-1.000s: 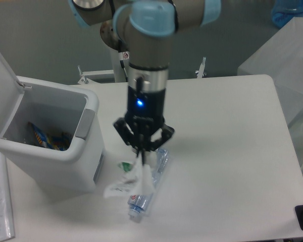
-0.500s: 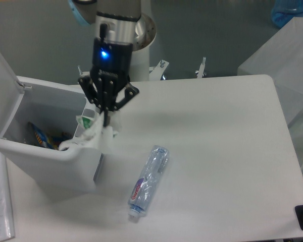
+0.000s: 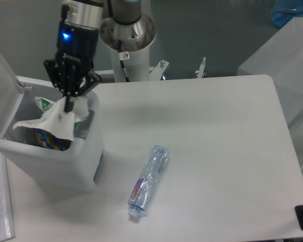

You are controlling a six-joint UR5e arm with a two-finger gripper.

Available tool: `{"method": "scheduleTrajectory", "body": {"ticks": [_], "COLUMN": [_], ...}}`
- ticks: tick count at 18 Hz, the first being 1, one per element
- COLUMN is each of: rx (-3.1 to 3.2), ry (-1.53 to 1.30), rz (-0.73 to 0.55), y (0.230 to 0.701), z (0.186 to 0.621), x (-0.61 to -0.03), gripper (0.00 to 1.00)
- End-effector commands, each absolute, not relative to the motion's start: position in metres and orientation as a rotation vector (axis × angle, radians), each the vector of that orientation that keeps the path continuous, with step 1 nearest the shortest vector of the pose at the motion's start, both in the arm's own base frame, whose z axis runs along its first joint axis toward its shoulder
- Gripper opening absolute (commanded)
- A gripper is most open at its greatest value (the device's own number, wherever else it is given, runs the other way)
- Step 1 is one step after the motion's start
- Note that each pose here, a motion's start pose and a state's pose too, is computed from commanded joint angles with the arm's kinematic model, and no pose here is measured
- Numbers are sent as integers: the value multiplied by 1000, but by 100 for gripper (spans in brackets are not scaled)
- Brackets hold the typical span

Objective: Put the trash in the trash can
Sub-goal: 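Open the gripper to drop the bag into the bin, then move the gripper over the red-labelled water bottle and lower it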

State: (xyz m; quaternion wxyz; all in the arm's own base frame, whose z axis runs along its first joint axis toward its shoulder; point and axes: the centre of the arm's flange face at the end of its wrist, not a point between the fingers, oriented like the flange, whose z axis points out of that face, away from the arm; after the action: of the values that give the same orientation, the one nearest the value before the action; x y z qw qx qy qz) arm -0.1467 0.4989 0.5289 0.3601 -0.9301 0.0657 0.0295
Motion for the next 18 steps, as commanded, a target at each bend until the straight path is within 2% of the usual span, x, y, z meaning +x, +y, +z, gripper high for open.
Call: {"method": "scheduleTrajectory", "body": {"ticks": [1, 2, 4, 5, 12, 14, 18], "rx": [-2397, -2396, -2391, -2393, -2381, -2383, -2406], "ry": [175, 177, 185, 184, 141, 49, -174], "rz": [74, 73, 64, 64, 88, 108, 73], "y": [500, 500, 500, 501, 500, 495, 494], "z": [529, 529, 529, 528, 537, 540, 511], "x": [-144, -144, -143, -143, -162, -196, -287], "gripper": [37, 57, 90, 100, 100, 100, 100]}}
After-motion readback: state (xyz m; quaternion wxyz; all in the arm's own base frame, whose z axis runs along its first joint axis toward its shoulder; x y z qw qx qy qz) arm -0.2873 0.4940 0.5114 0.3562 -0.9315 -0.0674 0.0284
